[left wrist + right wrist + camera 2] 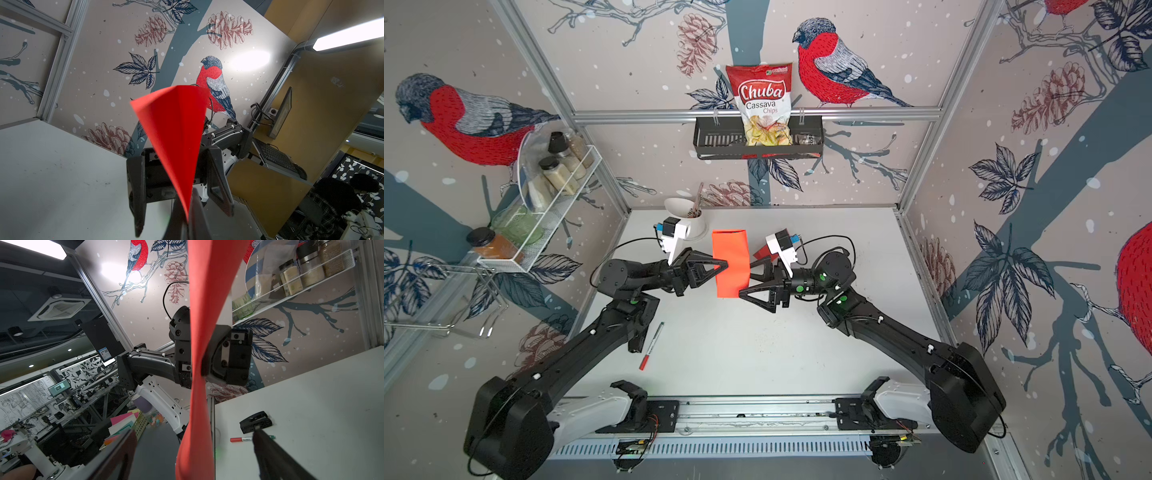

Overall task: Fold the square paper along the opposite sides
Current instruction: Smooth out the paper at the center of the board.

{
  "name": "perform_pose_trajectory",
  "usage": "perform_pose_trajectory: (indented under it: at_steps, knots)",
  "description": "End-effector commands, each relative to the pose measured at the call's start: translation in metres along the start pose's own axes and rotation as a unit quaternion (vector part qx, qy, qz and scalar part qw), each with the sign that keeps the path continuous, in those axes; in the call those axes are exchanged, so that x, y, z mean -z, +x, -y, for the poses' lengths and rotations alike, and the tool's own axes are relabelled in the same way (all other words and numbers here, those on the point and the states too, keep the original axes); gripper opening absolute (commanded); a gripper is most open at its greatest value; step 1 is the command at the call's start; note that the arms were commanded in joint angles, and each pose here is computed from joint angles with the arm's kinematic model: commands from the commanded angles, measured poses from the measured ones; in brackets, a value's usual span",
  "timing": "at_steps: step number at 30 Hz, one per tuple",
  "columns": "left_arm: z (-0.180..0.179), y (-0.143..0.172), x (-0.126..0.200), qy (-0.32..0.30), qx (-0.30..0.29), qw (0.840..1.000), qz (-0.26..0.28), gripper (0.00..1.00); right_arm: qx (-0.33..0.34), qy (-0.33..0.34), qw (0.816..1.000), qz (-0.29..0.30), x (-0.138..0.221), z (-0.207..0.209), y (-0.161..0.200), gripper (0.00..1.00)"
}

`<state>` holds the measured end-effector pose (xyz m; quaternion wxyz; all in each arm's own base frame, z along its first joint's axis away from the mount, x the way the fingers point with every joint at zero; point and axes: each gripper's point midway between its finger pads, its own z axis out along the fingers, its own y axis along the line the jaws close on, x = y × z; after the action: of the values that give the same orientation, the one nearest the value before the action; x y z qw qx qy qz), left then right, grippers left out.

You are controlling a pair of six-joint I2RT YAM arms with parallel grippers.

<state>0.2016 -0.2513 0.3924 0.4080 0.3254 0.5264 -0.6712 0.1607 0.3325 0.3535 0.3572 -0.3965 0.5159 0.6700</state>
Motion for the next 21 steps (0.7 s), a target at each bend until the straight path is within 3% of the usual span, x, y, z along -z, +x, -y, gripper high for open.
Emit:
perform_pose_trajectory:
  at_steps: [1,5,11,13,15,16,18,21]
  knots:
    - [0.007,-0.005,0.0,0.011,-0.021,1.0,0.003,0.0,0.023,-0.015,1.0,0.001,0.001,-0.008,-0.002,0.39]
    - [0.004,-0.003,0.001,0.009,-0.018,1.0,0.002,0.0,0.021,-0.011,1.0,-0.001,0.004,-0.007,0.0,0.01]
    - [0.004,-0.003,0.002,0.007,-0.018,1.0,0.002,0.0,0.022,-0.008,1.0,0.0,0.007,-0.01,0.003,0.0]
    - [0.004,-0.004,0.001,0.008,-0.017,1.0,0.002,0.0,0.02,-0.01,1.0,-0.002,0.007,-0.011,0.005,0.41]
    - [0.006,-0.005,0.001,0.011,-0.017,1.0,0.002,0.0,0.02,-0.012,1.0,-0.004,0.007,-0.012,0.008,0.68]
    - [0.007,-0.006,0.001,0.013,-0.018,1.0,0.003,0.0,0.02,-0.012,1.0,-0.005,0.007,-0.012,0.009,0.76]
    - [0.007,-0.006,0.001,0.014,-0.017,1.0,0.002,0.0,0.017,-0.012,1.0,-0.008,0.007,-0.01,0.012,0.79]
    - [0.007,-0.005,0.001,0.014,-0.016,1.0,0.001,0.0,0.016,-0.012,1.0,-0.009,0.007,-0.01,0.013,0.66]
